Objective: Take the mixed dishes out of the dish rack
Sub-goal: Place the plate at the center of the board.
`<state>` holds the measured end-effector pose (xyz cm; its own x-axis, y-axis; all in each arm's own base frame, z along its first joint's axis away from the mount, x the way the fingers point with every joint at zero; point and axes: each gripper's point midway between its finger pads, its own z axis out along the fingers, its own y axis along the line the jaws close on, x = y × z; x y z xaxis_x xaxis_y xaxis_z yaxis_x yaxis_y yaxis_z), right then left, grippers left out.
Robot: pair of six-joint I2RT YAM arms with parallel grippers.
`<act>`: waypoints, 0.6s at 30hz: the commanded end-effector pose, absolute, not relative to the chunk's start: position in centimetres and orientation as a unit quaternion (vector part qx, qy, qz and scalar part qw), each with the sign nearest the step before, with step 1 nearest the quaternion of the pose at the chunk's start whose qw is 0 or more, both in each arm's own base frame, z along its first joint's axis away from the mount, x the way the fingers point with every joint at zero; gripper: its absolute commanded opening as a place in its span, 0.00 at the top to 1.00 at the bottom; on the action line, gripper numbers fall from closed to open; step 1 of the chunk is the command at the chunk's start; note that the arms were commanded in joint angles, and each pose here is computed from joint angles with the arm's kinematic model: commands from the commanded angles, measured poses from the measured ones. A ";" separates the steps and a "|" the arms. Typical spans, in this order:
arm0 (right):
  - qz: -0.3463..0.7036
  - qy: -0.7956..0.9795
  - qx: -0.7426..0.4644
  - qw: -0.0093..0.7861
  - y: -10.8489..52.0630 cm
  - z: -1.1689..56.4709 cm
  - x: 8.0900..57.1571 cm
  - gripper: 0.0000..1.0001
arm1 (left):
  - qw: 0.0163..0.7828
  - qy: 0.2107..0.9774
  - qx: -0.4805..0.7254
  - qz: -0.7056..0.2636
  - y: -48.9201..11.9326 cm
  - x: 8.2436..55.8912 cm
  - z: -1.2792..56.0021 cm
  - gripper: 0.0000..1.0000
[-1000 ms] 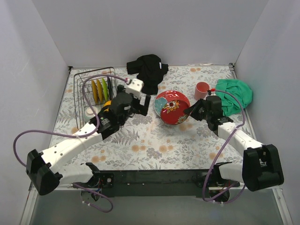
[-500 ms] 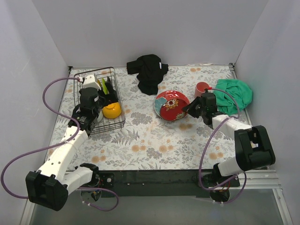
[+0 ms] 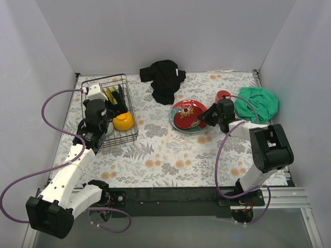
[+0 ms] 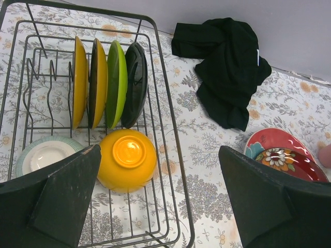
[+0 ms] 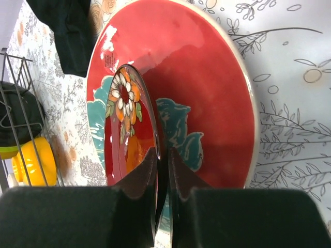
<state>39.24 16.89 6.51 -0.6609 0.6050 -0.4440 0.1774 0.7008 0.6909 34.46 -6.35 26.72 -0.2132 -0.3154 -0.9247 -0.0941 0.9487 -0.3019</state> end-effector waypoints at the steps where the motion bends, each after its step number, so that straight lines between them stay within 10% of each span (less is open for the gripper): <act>1: 0.343 0.835 0.217 0.371 17.8 8.6 41.4 0.81 | 0.626 0.763 -0.137 -0.087 -5.9 34.3 27.4 0.02; 18: 0.265 0.864 0.186 0.386 16.0 7.9 42.1 0.36 | 0.617 0.771 -0.131 -0.088 -6.2 34.6 26.7 0.02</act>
